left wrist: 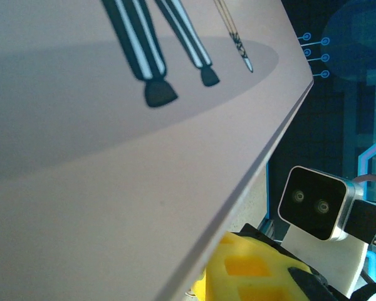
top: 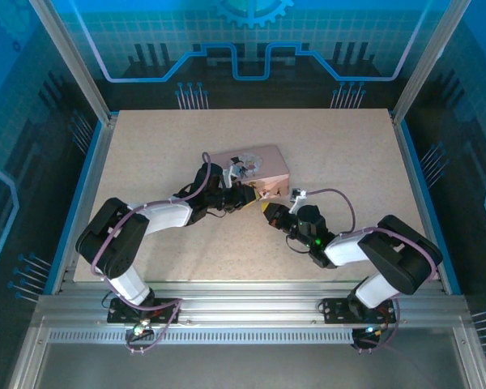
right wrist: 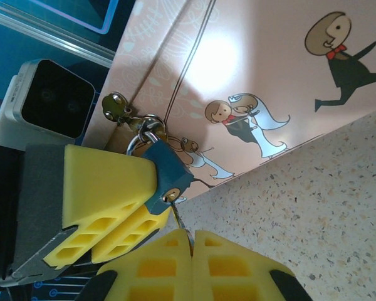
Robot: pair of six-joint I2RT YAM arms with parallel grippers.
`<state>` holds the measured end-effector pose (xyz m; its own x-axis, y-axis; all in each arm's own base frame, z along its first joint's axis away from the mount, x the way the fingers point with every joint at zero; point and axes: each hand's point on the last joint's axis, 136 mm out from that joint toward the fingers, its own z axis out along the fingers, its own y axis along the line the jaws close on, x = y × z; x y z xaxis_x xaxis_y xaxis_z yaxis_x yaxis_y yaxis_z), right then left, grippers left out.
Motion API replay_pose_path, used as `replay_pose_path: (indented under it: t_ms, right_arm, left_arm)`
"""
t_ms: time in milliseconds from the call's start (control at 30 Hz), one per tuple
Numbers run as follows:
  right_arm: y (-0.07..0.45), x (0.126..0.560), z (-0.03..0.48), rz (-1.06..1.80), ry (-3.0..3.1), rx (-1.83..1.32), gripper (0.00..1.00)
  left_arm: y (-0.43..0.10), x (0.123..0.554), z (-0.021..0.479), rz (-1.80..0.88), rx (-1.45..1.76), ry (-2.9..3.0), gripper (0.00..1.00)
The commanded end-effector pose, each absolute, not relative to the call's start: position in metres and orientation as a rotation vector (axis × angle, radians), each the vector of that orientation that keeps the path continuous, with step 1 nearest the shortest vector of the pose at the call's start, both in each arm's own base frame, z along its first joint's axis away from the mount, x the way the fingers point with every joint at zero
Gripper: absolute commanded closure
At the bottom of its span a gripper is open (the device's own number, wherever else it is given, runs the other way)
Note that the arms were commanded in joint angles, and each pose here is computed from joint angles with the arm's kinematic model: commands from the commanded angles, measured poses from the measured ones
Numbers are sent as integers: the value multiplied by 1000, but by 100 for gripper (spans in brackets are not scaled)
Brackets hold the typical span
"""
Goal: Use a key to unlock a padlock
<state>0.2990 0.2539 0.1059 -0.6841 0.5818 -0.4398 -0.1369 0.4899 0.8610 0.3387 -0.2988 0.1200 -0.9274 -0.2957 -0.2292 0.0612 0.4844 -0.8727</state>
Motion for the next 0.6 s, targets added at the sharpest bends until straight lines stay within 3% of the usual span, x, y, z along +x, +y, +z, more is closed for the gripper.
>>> replay_pose_path:
  t_ms: [0,567]
  right_arm:
    - [258,308,125,1280,1915,377,100]
    - [241,304,131,1252,1890,418,100]
  left_arm:
    - [-308,333,126,-1493,-149,2359,84]
    - [-310,333,129,-1507,-143,2346,84]
